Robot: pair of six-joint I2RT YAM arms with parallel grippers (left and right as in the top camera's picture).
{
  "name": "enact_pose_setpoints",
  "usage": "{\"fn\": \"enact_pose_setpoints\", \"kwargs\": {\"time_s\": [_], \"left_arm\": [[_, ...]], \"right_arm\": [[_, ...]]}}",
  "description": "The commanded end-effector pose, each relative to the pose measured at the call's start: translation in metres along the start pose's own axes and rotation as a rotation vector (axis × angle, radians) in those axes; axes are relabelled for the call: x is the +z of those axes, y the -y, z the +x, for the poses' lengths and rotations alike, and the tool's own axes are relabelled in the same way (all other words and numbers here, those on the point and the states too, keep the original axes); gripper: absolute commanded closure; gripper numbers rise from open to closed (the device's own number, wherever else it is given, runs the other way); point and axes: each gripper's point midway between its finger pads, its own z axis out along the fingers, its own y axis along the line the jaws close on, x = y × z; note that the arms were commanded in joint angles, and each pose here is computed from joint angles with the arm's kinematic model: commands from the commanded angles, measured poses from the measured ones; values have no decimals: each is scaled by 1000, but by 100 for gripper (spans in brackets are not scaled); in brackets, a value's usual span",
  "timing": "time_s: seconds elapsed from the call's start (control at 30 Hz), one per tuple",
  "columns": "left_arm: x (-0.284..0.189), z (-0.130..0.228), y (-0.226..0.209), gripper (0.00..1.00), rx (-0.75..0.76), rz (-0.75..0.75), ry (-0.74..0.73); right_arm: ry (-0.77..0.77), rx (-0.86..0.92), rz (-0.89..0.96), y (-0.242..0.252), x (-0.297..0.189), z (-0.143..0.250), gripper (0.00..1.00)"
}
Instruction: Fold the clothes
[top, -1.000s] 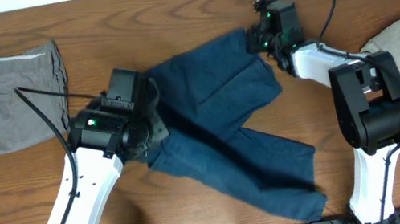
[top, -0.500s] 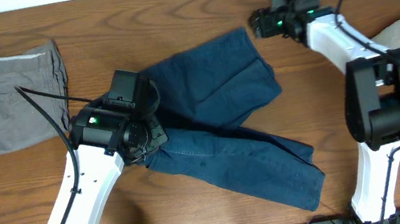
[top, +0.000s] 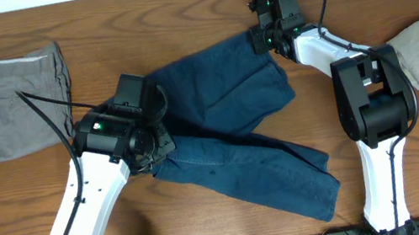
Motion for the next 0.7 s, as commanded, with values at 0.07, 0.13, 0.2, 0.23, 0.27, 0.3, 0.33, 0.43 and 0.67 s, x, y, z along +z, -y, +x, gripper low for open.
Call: {"fn": "enact_pose_setpoints", "kwargs": {"time_s": [0.07, 0.13, 0.2, 0.23, 0.27, 0.3, 0.33, 0.43, 0.67], "left_arm": [[1, -4, -3, 94, -11, -18, 15], [1, -9, 0, 94, -11, -3, 34], [0, -17, 8, 94, -10, 26, 68], [-1, -23, 13, 94, -10, 48, 94], [-1, -29, 18, 94, -9, 67, 118], [-2, -36, 23, 94, -9, 89, 144], [-3, -41, 27, 94, -9, 106, 163], [-7, -52, 37, 94, -9, 146, 211], [-8, -56, 39, 94, -10, 153, 230]], "right_arm": [[-5, 32, 51, 13, 4, 2, 99], [38, 73, 99, 29, -5, -16, 99], [87, 103, 142, 46, -17, -38, 99], [108, 125, 172, 57, -24, -49, 99], [122, 147, 201, 68, -30, -57, 99], [133, 174, 233, 79, -37, -66, 99], [141, 193, 255, 89, -44, -74, 99], [164, 225, 285, 109, -59, -90, 99], [43, 279, 239, 115, -74, -77, 13]]}}
